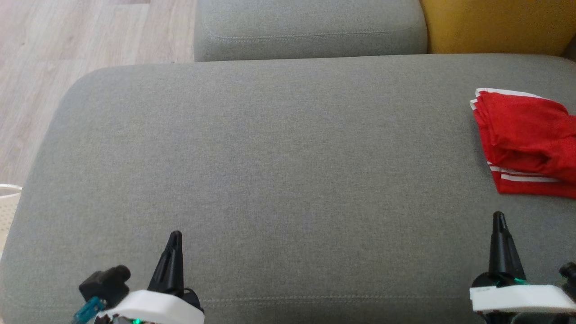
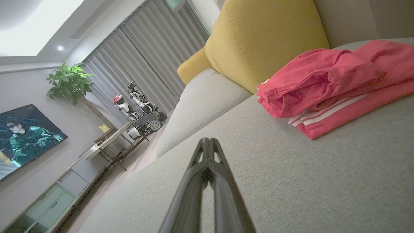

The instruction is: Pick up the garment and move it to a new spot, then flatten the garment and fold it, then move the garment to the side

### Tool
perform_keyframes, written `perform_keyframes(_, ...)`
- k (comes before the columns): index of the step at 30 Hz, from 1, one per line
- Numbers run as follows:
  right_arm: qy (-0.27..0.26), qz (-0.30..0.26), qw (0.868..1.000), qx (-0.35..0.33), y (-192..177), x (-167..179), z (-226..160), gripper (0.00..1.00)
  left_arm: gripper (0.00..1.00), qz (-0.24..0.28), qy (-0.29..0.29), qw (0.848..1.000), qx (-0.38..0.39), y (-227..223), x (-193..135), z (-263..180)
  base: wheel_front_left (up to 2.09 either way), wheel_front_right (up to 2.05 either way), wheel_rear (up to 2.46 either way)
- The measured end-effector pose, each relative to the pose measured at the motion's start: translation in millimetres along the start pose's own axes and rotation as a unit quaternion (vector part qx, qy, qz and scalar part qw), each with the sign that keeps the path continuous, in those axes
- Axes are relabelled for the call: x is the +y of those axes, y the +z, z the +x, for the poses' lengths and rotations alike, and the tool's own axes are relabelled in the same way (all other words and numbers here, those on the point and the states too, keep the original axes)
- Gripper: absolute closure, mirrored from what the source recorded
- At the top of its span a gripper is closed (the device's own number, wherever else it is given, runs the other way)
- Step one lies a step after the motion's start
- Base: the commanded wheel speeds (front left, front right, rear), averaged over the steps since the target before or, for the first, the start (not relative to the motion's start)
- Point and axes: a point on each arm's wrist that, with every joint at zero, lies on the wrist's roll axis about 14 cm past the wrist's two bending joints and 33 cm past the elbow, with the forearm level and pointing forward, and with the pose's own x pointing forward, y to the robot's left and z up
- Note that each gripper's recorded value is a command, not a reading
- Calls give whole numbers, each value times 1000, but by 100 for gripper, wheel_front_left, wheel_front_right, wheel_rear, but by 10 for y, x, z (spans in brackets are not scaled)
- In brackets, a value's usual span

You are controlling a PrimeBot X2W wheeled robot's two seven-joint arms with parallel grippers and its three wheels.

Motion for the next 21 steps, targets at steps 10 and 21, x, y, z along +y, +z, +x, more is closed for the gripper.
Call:
perform_keyframes(10, -13, 60, 998, -1, 31, -57, 25, 100, 100, -61, 10, 998, 11, -14, 73, 50, 0, 0, 0)
perform_keyframes(21, -25, 124, 992, -7, 84, -113, 64, 100, 100, -128, 17, 991, 19, -9, 129, 114, 0, 0, 0)
